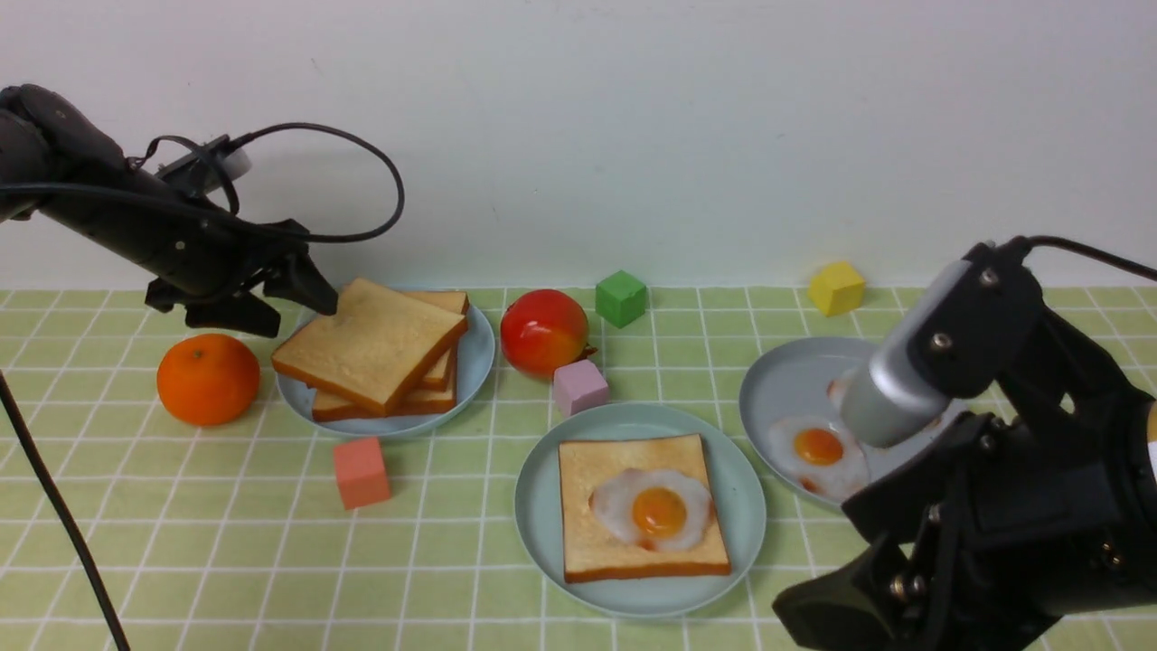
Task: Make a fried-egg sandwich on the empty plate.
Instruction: Use the left arm to grab a slice of bread
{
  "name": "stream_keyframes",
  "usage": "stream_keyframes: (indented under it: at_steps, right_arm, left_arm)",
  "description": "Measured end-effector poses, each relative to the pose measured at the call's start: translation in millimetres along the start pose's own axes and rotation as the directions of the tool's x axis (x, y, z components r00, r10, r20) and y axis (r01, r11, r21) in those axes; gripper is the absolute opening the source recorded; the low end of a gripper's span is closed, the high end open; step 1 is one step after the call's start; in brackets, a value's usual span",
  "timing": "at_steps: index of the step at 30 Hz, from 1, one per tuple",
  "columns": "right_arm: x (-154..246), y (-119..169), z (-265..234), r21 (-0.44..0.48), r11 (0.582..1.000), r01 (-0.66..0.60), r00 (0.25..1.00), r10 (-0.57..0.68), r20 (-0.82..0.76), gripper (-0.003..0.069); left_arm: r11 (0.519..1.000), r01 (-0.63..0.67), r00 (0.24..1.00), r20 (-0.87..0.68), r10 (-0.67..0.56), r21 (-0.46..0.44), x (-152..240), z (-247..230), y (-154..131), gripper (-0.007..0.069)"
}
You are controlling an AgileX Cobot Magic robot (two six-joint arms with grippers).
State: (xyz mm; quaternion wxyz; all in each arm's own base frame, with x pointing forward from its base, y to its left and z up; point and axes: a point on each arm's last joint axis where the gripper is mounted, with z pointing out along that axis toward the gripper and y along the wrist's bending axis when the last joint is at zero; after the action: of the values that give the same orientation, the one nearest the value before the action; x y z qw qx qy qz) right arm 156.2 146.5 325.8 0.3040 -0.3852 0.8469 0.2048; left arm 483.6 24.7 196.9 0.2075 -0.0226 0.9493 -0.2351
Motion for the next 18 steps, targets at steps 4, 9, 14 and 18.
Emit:
stream_keyframes:
  at_steps: [4, 9, 14, 18]
  right_arm:
    - [-0.2, -0.1, 0.1, 0.001, 1.000, 0.000, 1.000, 0.000, 0.002, 0.0590]
    - [-1.0, -0.4, 0.1, 0.004, 1.000, 0.000, 1.000, 0.000, 0.011, 0.0591]
    - [-1.2, -0.5, 0.1, 0.005, 1.000, 0.000, 1.000, 0.000, 0.013, 0.0591]
    - [-1.2, -0.5, 0.1, 0.005, 1.000, 0.000, 1.000, 0.000, 0.013, 0.0591]
  left_arm:
    - [1.000, -0.011, 1.000, -0.015, 0.010, -0.019, 1.4, 3.4, 3.7, 0.0454]
    - [0.998, -0.038, 0.999, -0.035, 0.037, -0.052, 2.8, 2.8, 6.5, 0.0162]
    - [0.997, -0.048, 0.998, -0.045, 0.045, -0.064, 3.6, 2.7, 7.7, -0.0013]
    - [0.997, -0.046, 0.998, -0.044, 0.044, -0.061, 3.5, 2.7, 7.4, -0.0013]
